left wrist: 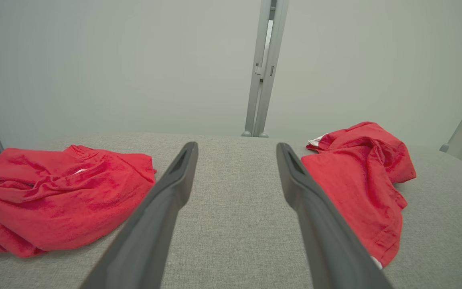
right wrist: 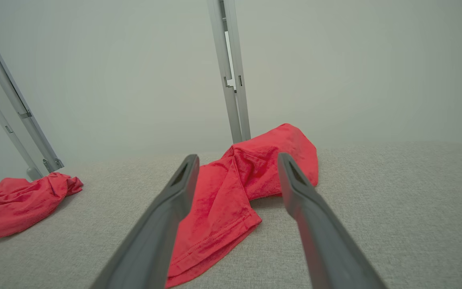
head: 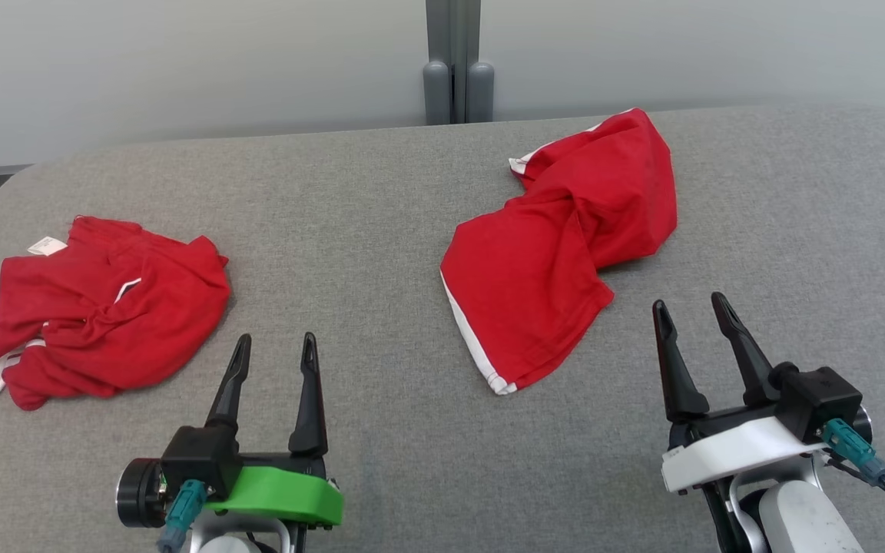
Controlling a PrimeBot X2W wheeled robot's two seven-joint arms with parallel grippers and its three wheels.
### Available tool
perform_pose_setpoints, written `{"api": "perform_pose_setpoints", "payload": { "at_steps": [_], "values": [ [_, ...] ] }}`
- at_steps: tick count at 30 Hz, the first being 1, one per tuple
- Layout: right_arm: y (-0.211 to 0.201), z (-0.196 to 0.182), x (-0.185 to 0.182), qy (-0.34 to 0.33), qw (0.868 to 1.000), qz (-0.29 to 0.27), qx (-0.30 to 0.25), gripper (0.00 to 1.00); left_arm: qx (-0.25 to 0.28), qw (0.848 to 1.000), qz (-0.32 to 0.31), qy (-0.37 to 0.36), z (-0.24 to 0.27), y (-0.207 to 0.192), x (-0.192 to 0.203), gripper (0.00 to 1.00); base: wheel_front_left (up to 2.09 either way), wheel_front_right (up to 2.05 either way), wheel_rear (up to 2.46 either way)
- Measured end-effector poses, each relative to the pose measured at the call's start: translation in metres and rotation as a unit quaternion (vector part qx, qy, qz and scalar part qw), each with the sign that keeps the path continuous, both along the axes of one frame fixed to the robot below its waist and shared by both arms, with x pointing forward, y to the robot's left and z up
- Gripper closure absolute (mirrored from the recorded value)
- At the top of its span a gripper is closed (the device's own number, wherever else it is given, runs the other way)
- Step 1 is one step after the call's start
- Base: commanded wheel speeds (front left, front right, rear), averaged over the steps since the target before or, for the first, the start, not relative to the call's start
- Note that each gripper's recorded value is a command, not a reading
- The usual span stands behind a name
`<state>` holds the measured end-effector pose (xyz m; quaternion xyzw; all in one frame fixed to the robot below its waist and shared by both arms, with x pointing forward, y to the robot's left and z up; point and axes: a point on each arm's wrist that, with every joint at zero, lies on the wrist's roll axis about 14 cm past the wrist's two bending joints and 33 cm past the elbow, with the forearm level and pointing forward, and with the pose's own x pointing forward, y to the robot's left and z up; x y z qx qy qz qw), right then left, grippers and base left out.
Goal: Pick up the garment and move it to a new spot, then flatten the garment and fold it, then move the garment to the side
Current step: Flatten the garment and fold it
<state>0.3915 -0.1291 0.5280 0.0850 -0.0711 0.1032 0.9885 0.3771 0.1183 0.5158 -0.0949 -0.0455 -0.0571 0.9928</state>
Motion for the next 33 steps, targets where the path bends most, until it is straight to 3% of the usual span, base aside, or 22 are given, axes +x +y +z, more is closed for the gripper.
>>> {"api": "perform_pose_setpoints", "payload": {
  "at_steps": [9, 14, 18, 19, 23, 30, 33],
  "values": [
    [0.004, -0.005, -0.001, 0.007, 1.0, 0.006, 0.0, 0.0, -0.001, 1.0, -0.005, 0.006, -0.004, -0.003, -0.001, 0.0, 0.0, 0.0, 0.0],
    [0.041, -0.028, -0.003, 0.034, 0.996, 0.073, -0.04, 0.0, -0.009, 1.0, -0.003, 0.012, -0.007, -0.003, -0.001, 0.0, 0.0, 0.0, 0.0],
    [0.074, -0.055, -0.002, 0.06, 0.983, 0.146, -0.098, 0.0, -0.024, 1.0, 0.01, 0.007, -0.001, 0.004, 0.002, 0.0, 0.0, 0.0, 0.0],
    [0.087, -0.072, -0.003, 0.08, 0.974, 0.177, -0.12, 0.0, -0.026, 1.0, 0.014, 0.01, -0.003, 0.006, 0.002, 0.0, 0.0, 0.0, 0.0],
    [0.105, -0.099, 0.001, 0.105, 0.956, 0.223, -0.162, 0.0, -0.025, 0.999, 0.031, 0.015, -0.005, 0.016, 0.0, 0.0, 0.0, 0.0, 0.0],
    [0.121, -0.136, 0.008, 0.142, 0.929, 0.269, -0.211, 0.0, -0.025, 0.997, 0.067, 0.035, -0.016, 0.036, -0.01, 0.0, 0.0, 0.0, 0.0],
    [0.126, -0.146, 0.011, 0.157, 0.925, 0.273, -0.213, 0.0, -0.024, 0.996, 0.08, 0.04, -0.019, 0.043, -0.014, 0.0, 0.0, 0.0, 0.0]
  ]
}}
